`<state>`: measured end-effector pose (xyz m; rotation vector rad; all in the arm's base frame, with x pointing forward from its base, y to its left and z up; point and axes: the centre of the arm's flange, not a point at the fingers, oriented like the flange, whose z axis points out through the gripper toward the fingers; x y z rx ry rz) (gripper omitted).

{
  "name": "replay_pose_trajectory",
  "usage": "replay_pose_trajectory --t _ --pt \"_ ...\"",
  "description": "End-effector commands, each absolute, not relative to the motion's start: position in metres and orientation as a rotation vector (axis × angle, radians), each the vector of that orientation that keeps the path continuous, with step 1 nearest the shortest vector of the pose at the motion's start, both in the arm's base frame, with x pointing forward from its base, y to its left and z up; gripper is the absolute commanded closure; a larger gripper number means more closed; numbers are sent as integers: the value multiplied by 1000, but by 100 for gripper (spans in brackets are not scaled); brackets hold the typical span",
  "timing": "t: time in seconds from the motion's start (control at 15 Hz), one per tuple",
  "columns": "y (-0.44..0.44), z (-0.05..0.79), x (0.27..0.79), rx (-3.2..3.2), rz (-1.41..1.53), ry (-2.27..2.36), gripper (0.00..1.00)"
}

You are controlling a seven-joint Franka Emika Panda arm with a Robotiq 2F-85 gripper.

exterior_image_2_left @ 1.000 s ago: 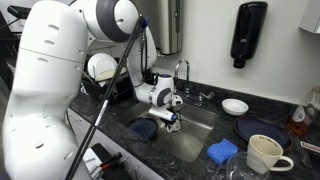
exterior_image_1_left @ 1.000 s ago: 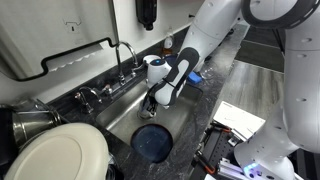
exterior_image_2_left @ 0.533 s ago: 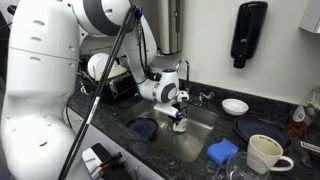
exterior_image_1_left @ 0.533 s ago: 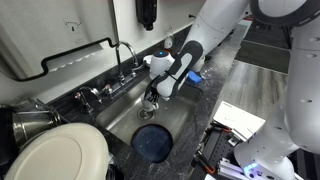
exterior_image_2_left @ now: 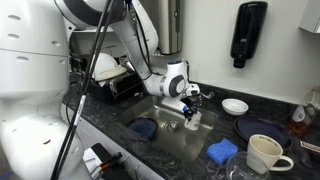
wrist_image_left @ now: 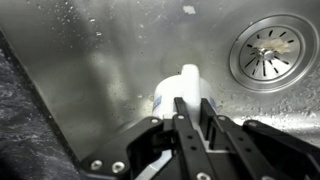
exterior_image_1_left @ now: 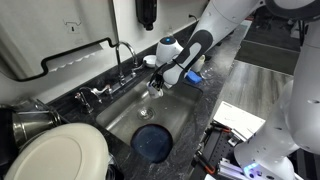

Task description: Remove the cup from the sink and put it on the plate

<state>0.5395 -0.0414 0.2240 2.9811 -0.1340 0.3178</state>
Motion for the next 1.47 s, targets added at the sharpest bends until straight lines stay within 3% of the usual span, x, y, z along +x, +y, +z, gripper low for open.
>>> replay_pose_trajectory --t 0.0,0.73,1.4 --pt "-51 245 528 2947 340 -205 96" --pt "-91 336 587 2943 380 -376 96" --pt "-106 338 654 3029 543 -295 96"
